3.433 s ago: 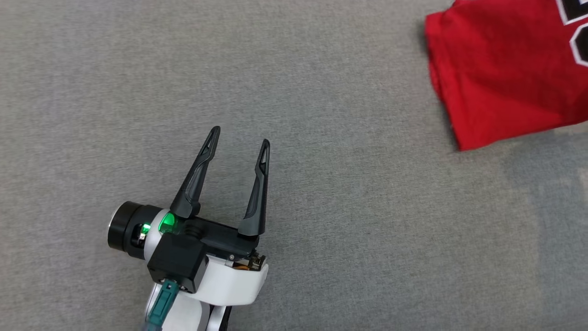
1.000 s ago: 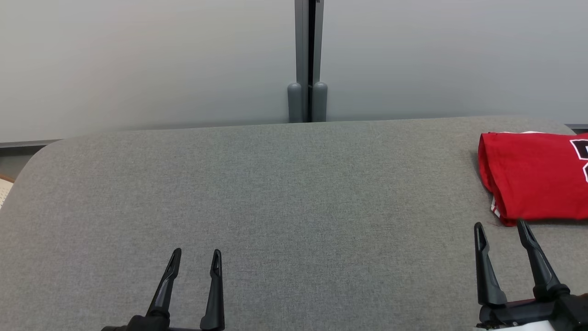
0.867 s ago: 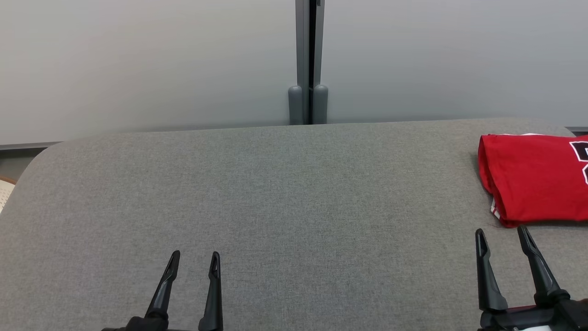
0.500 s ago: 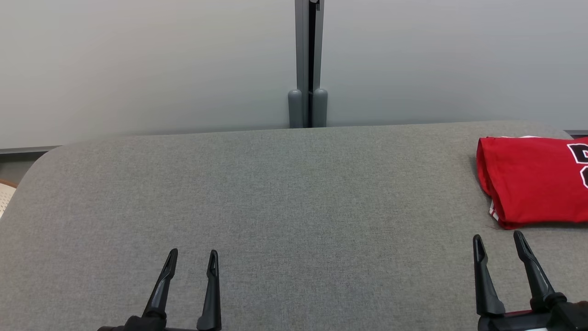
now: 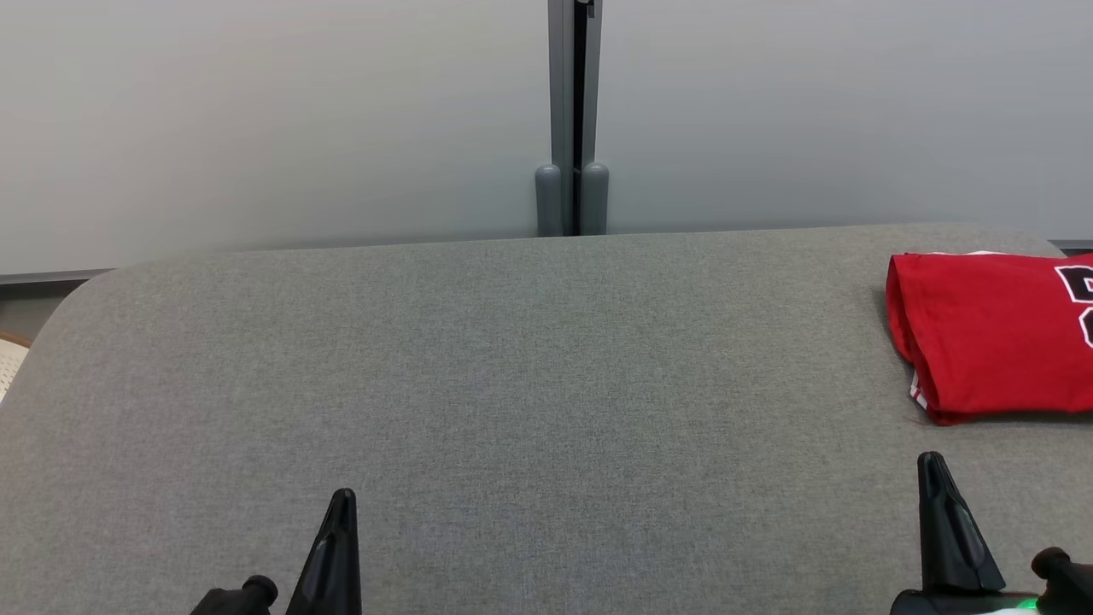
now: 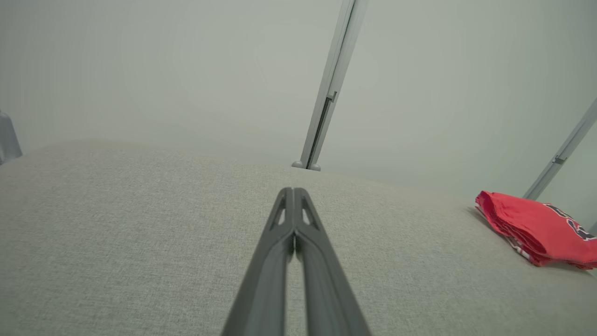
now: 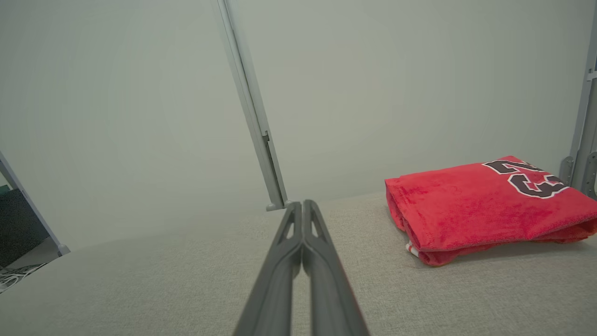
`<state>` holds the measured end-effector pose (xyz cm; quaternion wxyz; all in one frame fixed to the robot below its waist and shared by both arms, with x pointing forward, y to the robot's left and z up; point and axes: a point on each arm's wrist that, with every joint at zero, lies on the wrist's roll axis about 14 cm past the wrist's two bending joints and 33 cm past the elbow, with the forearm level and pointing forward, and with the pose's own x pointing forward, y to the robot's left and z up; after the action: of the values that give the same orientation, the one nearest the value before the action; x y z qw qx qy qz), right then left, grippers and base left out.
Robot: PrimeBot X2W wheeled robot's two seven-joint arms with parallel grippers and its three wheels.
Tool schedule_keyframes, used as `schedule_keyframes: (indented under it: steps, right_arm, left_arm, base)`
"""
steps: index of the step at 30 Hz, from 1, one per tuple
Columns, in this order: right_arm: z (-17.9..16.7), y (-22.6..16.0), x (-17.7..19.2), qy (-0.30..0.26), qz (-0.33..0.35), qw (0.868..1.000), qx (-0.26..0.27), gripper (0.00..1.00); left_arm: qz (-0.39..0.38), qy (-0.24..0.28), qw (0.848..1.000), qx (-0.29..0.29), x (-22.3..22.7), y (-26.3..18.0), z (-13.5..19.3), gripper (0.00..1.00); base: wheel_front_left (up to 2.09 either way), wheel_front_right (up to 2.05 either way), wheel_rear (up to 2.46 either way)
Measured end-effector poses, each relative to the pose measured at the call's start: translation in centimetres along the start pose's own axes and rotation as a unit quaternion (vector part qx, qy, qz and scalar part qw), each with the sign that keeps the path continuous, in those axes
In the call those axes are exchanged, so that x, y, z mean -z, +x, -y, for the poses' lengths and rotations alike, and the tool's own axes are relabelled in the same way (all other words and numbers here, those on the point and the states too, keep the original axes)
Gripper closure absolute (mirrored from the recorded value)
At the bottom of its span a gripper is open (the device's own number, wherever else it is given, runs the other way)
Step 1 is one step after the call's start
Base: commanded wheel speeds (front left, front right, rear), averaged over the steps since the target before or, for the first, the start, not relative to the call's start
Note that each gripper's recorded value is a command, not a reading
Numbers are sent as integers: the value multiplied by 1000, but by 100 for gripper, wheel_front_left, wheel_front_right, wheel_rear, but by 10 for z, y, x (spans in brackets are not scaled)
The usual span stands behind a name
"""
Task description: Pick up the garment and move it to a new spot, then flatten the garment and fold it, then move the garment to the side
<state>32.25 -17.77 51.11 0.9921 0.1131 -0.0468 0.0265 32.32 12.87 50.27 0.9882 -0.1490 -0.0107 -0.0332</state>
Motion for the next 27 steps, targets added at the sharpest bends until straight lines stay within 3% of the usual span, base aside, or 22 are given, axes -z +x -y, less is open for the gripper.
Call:
schedule_keyframes:
  steps: [13,27]
  right_arm:
    - [9,10,2,117,-7,993,23,100]
    - [16,20,4,223,-12,974,40,100]
  left_arm:
    - [-23,-108,994,-20,5,11,-15,100]
    - [-35,-210,977,-33,6,22,-27,100]
  base:
    - [0,0,0]
    - [0,0,0]
